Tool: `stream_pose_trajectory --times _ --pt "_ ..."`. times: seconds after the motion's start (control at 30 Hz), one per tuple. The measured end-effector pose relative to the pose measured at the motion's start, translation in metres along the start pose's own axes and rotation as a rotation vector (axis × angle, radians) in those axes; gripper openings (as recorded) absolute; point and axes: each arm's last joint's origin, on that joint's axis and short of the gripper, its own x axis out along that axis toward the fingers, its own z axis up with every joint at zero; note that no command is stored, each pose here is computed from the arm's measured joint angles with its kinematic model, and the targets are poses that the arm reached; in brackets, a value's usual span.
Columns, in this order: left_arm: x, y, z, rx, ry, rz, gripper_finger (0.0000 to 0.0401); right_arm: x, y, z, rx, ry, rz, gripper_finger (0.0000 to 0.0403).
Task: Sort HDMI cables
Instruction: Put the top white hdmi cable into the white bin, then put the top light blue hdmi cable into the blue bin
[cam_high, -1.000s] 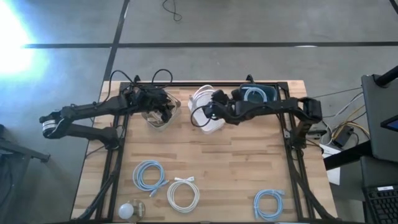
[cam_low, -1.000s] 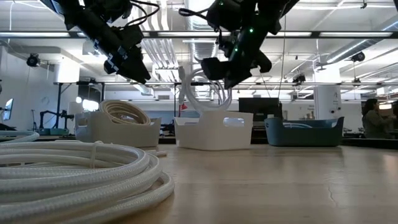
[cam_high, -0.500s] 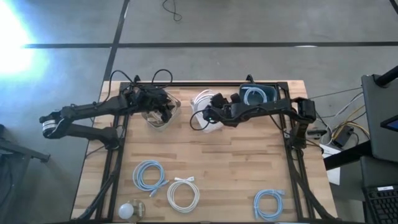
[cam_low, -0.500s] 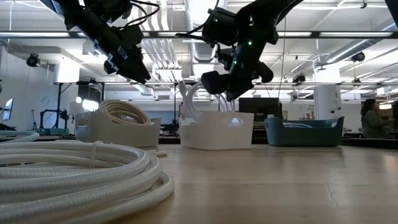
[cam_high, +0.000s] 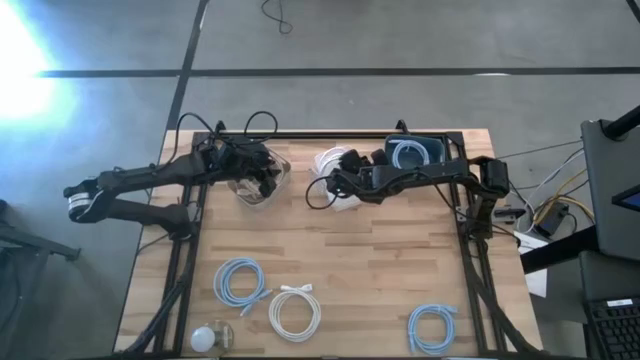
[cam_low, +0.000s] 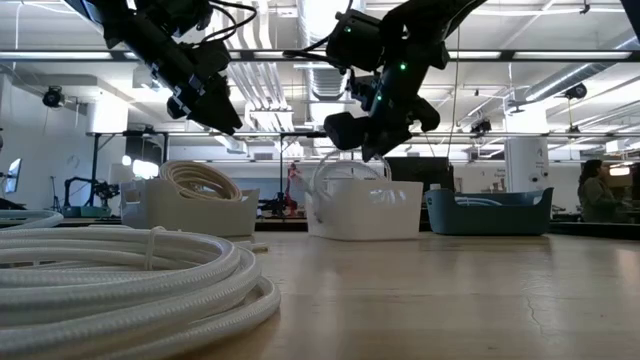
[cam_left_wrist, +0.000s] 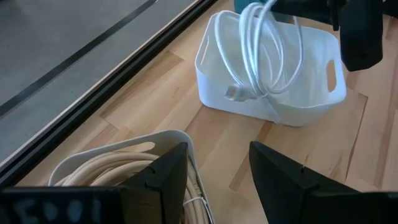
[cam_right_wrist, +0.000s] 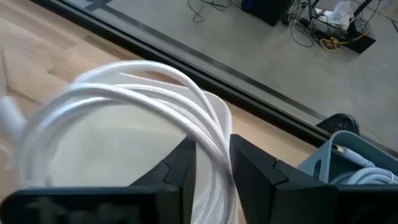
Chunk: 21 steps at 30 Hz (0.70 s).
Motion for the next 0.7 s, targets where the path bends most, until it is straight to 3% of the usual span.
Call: stream_pose_trajectory --times 0.3,0.57,0.7 --pt "0.0 0.0 0.0 0.0 0.0 0.0 0.0177 -0.014 0.007 0.017 -0.043 -0.037 0.04 0.0126" --pt "0.0 0.0 0.0 0.0 0.001 -0.002 0.0177 -0.048 0.017 0.036 -0.213 -0.094 0.142 0.0121" --pt "0.0 -0.003 -0.001 -0.001 0.015 -0.102 0.0177 -0.077 0.013 0.045 -0.271 -0.093 0.22 0.0114"
